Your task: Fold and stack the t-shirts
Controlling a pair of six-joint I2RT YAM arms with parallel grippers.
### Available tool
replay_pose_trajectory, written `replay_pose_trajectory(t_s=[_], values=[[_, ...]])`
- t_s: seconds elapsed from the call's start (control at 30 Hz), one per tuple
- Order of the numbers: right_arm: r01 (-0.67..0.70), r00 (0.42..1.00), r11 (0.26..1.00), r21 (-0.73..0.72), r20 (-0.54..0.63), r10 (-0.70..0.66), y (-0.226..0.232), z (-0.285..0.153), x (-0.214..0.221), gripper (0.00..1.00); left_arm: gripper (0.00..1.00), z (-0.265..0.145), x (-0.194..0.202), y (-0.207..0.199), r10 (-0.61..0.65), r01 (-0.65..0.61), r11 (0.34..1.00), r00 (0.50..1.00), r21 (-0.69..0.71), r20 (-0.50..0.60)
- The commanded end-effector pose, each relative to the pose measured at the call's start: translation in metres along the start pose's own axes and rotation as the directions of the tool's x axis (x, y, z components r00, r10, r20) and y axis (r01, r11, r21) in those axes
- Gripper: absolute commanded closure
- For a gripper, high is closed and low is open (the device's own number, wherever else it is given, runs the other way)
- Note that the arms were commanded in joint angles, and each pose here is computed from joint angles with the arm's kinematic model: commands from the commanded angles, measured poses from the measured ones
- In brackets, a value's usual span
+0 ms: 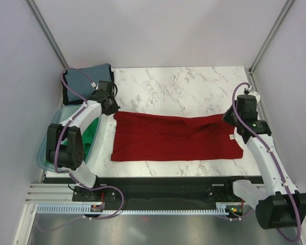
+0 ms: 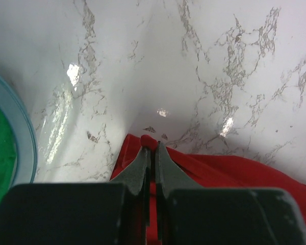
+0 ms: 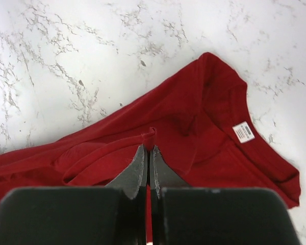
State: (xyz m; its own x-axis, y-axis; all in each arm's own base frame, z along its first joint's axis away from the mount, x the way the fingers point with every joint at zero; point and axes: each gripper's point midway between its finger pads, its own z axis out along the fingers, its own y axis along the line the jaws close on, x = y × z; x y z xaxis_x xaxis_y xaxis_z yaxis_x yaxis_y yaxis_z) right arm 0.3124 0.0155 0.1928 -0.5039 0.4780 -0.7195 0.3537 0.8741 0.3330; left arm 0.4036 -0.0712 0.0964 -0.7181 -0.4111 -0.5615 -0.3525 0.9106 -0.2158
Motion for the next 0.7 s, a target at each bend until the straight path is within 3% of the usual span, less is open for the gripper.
replay_pose_trajectory(t_s=[0.0, 0.13, 0.27, 0.47, 0.53, 0.57, 0.6, 0.63, 0.67], values=[[-0.04, 0.999, 0.995, 0.088, 0.015, 0.039, -0.024, -0.014, 0.01, 1.0, 0.98, -0.014, -0.015, -0.006, 0.018, -0.022, 0.999, 0.996, 0.045, 0.084], [-0.102, 0.994, 0.986, 0.132, 0.053, 0.095, -0.042, -0.029, 0.02, 1.0, 0.98, -0.018, -0.007, -0.002, 0.012, -0.016, 0.999, 0.997, 0.05, 0.081], [-0.118, 0.993, 0.974, 0.192, 0.015, 0.118, -0.061, -0.028, 0.046, 1.0, 0.98, -0.023, 0.006, 0.004, 0.003, -0.007, 0.998, 0.998, 0.057, 0.069], [-0.152, 0.988, 0.969, 0.197, 0.004, 0.154, -0.067, -0.037, 0.058, 0.96, 0.98, -0.032, 0.047, 0.023, -0.024, 0.022, 0.998, 0.999, 0.061, 0.026], [-0.19, 0.981, 0.963, 0.191, 0.016, 0.191, -0.066, -0.041, 0.058, 0.81, 0.92, -0.035, 0.057, 0.026, -0.032, 0.031, 0.997, 0.999, 0.073, 0.014], [-0.203, 0.979, 0.963, 0.178, 0.023, 0.202, -0.065, -0.043, 0.058, 0.48, 0.81, -0.037, 0.067, 0.027, -0.035, 0.035, 0.995, 0.999, 0.096, -0.003], [-0.217, 0.976, 0.961, 0.171, 0.022, 0.217, -0.064, -0.044, 0.061, 0.27, 0.76, -0.038, 0.071, 0.026, -0.038, 0.039, 0.992, 0.999, 0.116, -0.008], [-0.24, 0.971, 0.959, 0.152, 0.023, 0.239, -0.061, -0.046, 0.061, 0.13, 0.7, -0.04, 0.071, 0.022, -0.041, 0.04, 0.988, 0.999, 0.147, 0.001], [-0.253, 0.967, 0.956, 0.146, 0.024, 0.252, -0.06, -0.046, 0.062, 0.03, 0.56, -0.044, 0.072, 0.02, -0.047, 0.045, 0.985, 0.999, 0.167, 0.006]])
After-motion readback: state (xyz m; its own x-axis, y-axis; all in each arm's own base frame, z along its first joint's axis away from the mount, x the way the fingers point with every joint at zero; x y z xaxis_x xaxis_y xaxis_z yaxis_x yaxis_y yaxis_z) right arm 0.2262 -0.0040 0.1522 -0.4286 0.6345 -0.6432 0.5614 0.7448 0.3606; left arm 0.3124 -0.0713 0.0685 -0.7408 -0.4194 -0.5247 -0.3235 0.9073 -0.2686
